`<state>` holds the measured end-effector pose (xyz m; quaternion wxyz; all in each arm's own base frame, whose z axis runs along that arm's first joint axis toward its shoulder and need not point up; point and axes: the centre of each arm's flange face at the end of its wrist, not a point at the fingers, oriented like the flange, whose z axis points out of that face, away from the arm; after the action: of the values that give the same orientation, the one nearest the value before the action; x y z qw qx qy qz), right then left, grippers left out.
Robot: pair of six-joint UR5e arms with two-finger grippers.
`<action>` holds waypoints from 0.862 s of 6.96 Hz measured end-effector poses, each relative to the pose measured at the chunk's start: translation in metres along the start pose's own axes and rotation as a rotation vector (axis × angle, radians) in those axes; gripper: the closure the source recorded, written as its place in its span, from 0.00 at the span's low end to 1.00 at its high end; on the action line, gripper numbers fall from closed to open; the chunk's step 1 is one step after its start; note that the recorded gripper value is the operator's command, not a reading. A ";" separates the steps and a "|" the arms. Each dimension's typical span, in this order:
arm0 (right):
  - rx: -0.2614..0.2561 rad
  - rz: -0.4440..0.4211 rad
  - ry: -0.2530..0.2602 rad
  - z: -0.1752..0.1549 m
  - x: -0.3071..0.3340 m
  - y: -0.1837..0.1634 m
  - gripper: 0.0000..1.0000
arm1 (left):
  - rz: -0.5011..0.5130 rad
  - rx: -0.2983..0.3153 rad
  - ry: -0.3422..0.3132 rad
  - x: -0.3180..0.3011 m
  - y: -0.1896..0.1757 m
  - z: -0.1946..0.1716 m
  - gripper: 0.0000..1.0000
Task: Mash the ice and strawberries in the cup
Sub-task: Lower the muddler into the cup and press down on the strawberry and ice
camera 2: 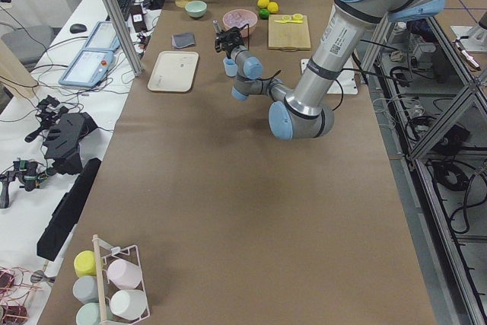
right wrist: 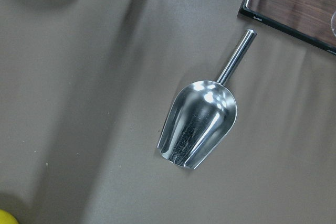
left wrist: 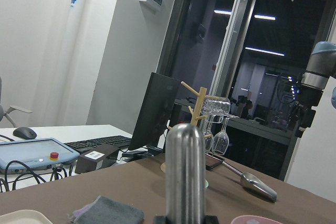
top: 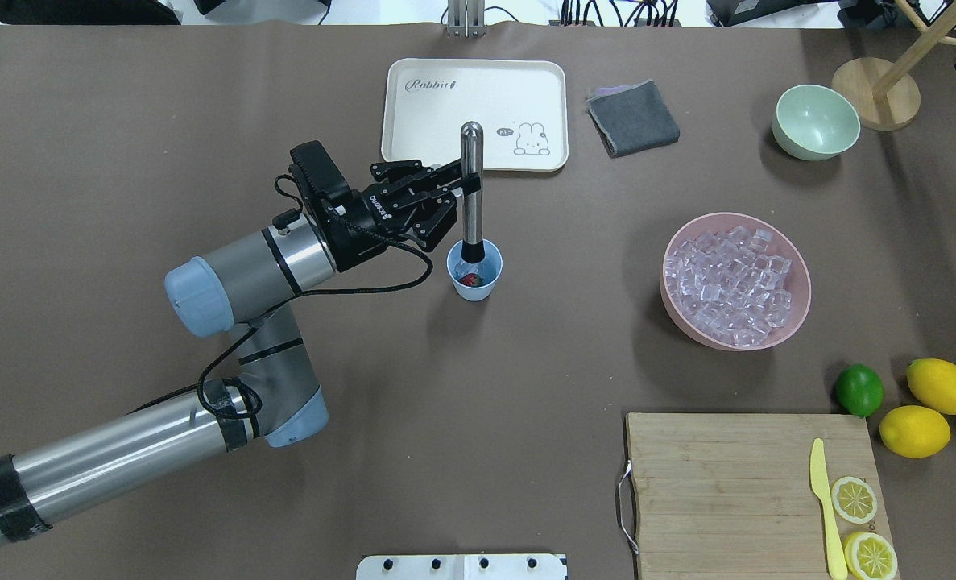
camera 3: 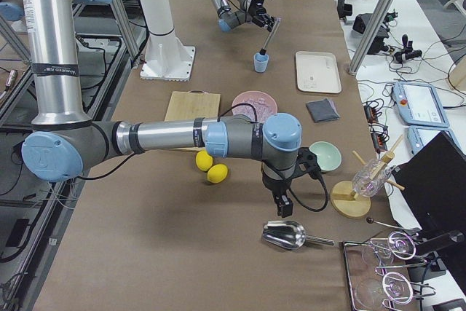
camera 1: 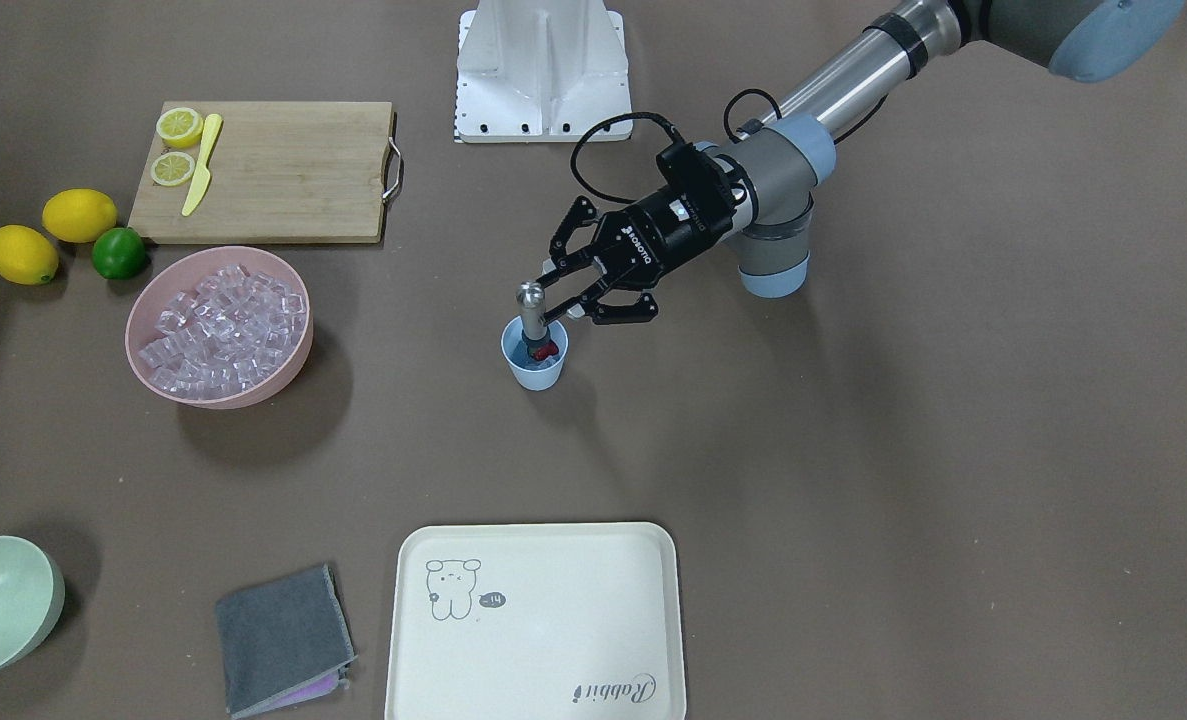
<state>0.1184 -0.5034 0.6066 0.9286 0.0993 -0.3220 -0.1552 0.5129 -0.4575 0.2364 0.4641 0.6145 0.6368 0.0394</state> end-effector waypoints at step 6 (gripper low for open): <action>-0.001 -0.002 0.001 0.000 0.000 -0.002 0.01 | -0.002 -0.003 -0.027 -0.001 0.010 0.003 1.00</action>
<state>0.1179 -0.5052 0.6060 0.9287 0.0995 -0.3213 -0.1561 0.5222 -0.4576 0.2412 0.4735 0.6135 0.6312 0.0318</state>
